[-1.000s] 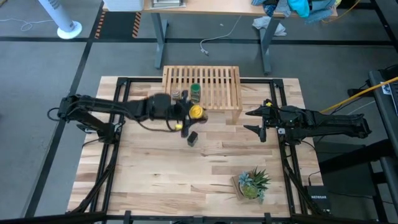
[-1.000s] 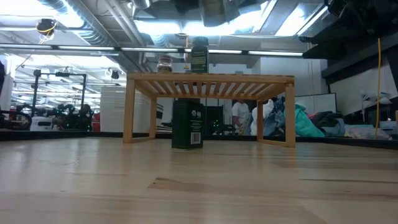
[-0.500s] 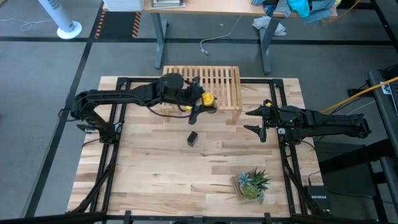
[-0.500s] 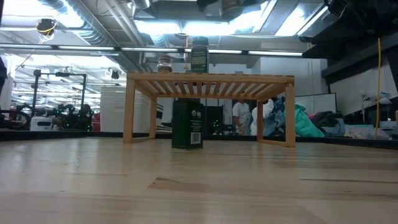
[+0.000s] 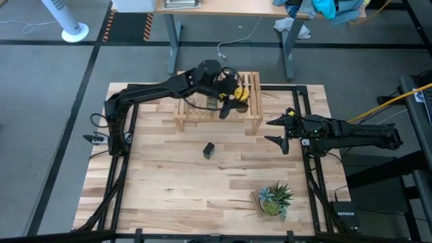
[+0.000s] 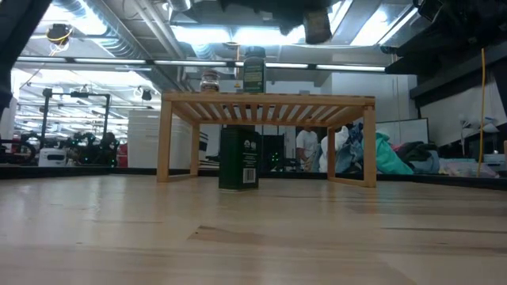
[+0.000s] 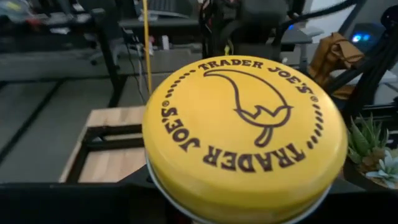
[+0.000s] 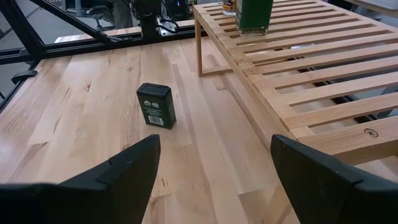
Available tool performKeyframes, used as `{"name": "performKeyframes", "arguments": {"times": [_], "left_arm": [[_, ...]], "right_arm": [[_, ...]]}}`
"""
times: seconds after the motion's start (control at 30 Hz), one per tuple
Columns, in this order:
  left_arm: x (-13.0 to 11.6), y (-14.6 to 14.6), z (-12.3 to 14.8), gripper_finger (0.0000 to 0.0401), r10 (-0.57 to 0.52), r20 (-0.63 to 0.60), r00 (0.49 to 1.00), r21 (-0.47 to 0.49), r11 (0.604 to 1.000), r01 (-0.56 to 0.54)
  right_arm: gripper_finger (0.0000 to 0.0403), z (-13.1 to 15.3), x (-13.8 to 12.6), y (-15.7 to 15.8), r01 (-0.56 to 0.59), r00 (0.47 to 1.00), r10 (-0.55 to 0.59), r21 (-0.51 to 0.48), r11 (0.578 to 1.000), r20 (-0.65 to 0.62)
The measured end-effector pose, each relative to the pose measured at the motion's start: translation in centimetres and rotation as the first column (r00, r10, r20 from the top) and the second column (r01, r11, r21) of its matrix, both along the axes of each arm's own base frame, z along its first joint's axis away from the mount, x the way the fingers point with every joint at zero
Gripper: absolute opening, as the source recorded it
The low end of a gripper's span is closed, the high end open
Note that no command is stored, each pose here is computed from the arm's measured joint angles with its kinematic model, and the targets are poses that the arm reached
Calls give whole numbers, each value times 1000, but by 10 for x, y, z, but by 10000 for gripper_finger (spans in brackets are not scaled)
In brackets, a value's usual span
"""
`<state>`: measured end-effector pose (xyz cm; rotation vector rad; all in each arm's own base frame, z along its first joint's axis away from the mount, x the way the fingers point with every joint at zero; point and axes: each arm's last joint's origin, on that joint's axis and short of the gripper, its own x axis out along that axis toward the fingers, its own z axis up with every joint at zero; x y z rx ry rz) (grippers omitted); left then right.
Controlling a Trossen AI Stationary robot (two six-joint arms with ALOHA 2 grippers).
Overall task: Shelf spices
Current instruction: Put the yellow seasoning bottle on the shelf
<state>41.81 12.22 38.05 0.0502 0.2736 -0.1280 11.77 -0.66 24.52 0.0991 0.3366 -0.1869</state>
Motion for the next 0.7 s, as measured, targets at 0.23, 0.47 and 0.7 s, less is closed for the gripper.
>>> {"name": "performKeyframes", "arguments": {"times": [0.23, 0.47, 0.7], "left_arm": [[17, 17, -26, 159, -60, -49, 997, -71, 996, 56], [18, 25, -37, 159, -106, -80, 991, -53, 993, 102], [13, 38, -35, 159, -79, -60, 995, -31, 997, 77]], "right_arm": [[312, 0, 0, 0, 0, 1000, 0, -1, 1000, -1], [312, -9, 1, 0, 1, 1000, -1, -1, 1000, -25], [312, -24, 2, 0, 1, 999, -1, -1, 1000, -52]]}}
